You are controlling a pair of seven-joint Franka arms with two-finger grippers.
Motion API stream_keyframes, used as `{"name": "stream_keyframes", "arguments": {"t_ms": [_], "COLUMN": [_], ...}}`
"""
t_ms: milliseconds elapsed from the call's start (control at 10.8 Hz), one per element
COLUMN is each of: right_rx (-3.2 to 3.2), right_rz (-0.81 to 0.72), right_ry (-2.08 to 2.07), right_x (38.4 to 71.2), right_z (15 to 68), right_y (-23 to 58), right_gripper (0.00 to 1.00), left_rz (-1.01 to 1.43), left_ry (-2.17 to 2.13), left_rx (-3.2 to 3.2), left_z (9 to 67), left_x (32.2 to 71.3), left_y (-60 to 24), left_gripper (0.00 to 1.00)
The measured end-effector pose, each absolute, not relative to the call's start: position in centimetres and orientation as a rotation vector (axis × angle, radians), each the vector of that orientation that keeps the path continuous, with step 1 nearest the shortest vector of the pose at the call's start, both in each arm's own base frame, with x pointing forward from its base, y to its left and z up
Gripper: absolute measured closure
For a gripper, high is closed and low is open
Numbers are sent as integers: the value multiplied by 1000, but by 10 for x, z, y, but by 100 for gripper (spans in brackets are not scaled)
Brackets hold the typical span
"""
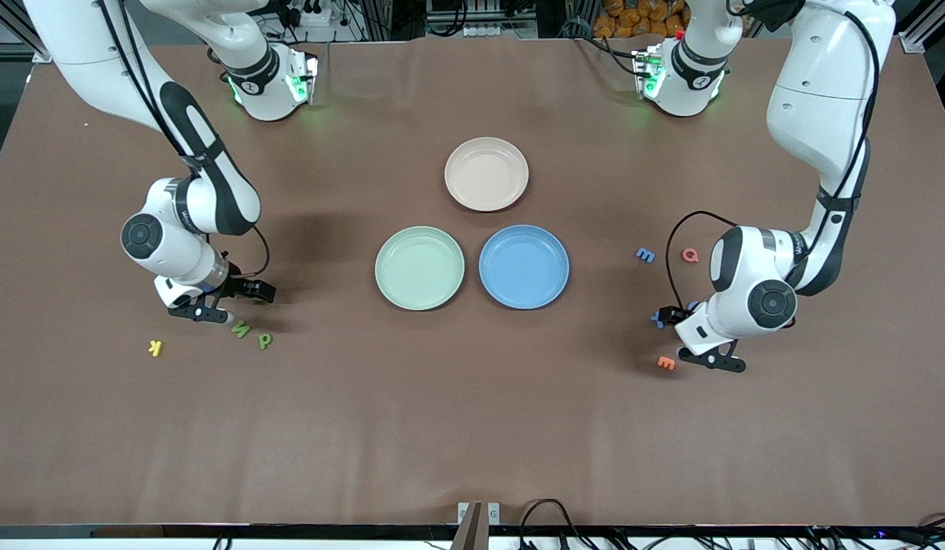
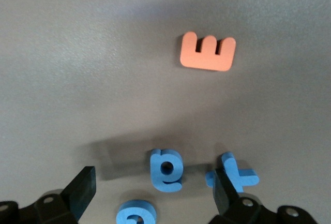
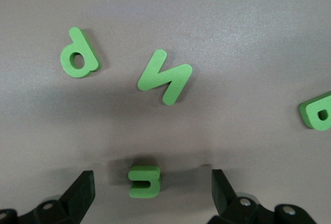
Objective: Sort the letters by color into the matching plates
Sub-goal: 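Grasp the green u with the right gripper while the left grasps blue g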
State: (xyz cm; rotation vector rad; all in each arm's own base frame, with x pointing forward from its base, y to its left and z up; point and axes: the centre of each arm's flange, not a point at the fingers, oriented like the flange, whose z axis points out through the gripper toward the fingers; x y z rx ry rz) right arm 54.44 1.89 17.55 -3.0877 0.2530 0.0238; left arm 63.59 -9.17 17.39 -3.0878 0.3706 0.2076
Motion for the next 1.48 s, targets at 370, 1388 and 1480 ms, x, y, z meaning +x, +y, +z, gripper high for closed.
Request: {"name": "stream_keyframes", "arguments": {"t_ms": [370, 1388, 1480], "right_rx": [-3089, -3090, -3090], "right_rz": [14, -12, -12], "right_ry": [249, 229, 229], "right_x": [540, 536, 536], "right_z": [172, 175, 175], "right_y": [21, 27, 27], "right_gripper": [5, 72, 72], "left_rz": [162, 220, 217], "left_ry": [330, 310, 310], "left_rx": [-3094, -3092, -3092], "left_z": [185, 163, 164], "left_x": [648, 640, 641], "left_y": [-76, -77, -77], "left_gripper": [0, 0, 0]}}
